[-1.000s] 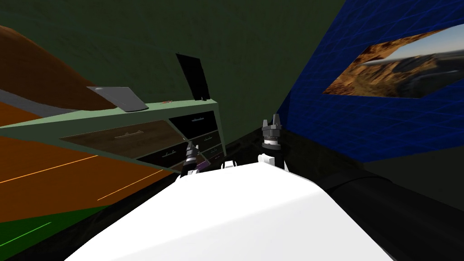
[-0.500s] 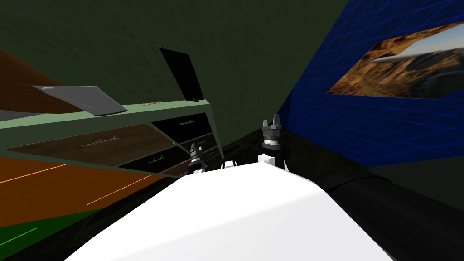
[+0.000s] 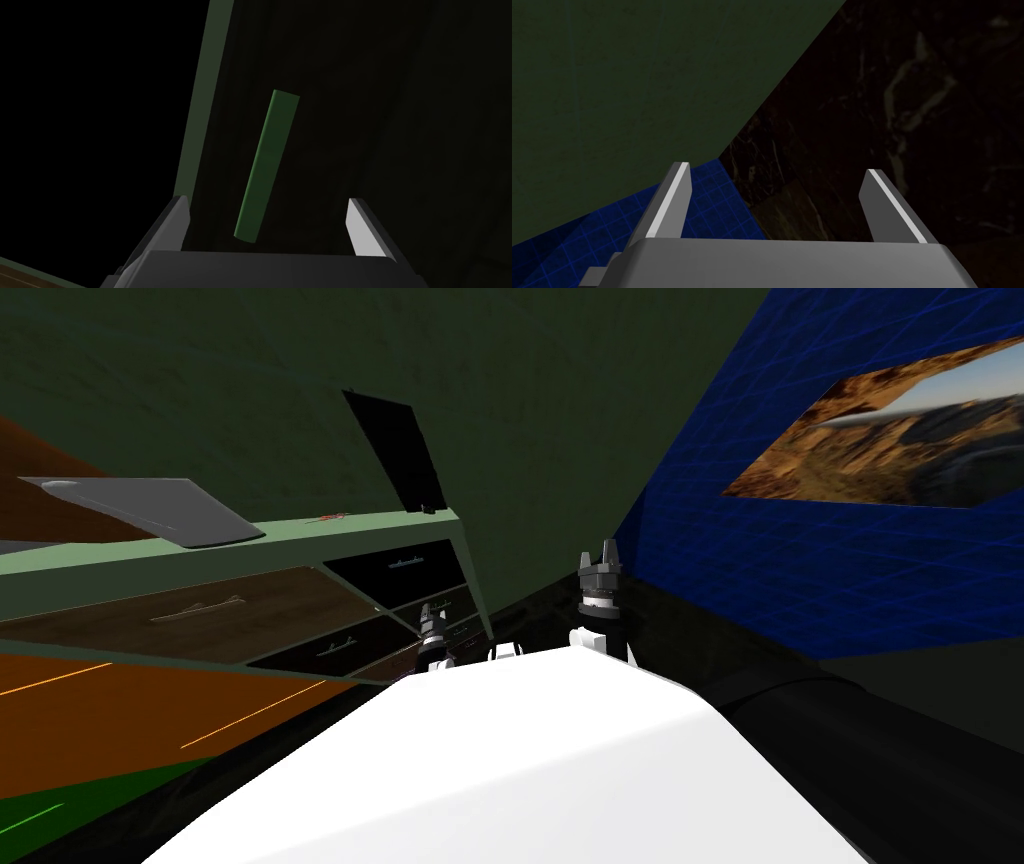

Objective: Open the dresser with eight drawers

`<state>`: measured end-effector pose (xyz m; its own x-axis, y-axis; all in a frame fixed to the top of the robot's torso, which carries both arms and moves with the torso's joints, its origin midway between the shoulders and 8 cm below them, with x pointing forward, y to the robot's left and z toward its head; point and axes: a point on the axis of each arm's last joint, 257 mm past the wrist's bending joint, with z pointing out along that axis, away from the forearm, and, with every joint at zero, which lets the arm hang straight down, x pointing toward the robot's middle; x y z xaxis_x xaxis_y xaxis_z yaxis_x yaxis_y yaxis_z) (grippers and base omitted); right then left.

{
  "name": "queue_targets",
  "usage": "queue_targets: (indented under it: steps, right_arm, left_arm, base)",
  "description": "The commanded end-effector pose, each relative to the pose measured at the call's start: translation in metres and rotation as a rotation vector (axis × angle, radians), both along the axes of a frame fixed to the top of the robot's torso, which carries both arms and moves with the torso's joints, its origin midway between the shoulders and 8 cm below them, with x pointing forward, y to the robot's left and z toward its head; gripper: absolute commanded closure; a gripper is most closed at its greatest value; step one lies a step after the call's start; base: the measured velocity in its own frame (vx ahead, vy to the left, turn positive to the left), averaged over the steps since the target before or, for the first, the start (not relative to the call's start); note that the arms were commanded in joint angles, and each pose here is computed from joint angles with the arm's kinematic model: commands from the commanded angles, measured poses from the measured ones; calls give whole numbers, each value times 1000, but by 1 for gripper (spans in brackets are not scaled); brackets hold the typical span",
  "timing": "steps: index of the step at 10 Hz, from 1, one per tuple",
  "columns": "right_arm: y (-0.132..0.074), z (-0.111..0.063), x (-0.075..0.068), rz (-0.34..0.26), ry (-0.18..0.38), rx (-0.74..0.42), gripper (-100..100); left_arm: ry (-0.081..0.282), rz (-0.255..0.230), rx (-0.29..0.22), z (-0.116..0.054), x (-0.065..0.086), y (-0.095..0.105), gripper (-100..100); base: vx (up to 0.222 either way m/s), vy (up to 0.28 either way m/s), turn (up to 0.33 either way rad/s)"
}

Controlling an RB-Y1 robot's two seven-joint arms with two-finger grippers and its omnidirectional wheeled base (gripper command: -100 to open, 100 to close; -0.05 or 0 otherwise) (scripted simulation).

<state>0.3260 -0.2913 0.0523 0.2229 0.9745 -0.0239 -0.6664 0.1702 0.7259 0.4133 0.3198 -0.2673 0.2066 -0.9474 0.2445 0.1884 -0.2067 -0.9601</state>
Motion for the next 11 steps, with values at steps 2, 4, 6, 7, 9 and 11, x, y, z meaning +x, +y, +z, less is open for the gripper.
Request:
queue_targets:
  steps: [2, 4, 6, 7, 9, 11]
  right_arm:
    - [0, 0, 0, 0, 0, 0, 0]
    - [0, 0, 0, 0, 0, 0, 0]
    - [0, 0, 0, 0, 0, 0, 0]
    - [0, 0, 0, 0, 0, 0, 0]
    - [0, 0, 0, 0, 0, 0, 0]
    - [0, 0, 0, 0, 0, 0, 0]
  left_arm:
    - [-11, -3, 3, 4, 0, -2, 100]
    - [-3, -6, 2, 3, -1, -3, 100]
    - [-8, -3, 6, 6, -1, -1, 100]
    - [-3, -27, 10, 4, -14, -13, 100]
    - [3, -49, 12, 2, -28, -26, 100]
    - [7, -71, 11, 1, -42, -38, 100]
  base:
    - [-70, -22, 26]
    - [-166, -74, 13]
    - [-114, -60, 13]
    - [-20, -14, 136]
    - [-5, -22, 128]
    - [0, -15, 101]
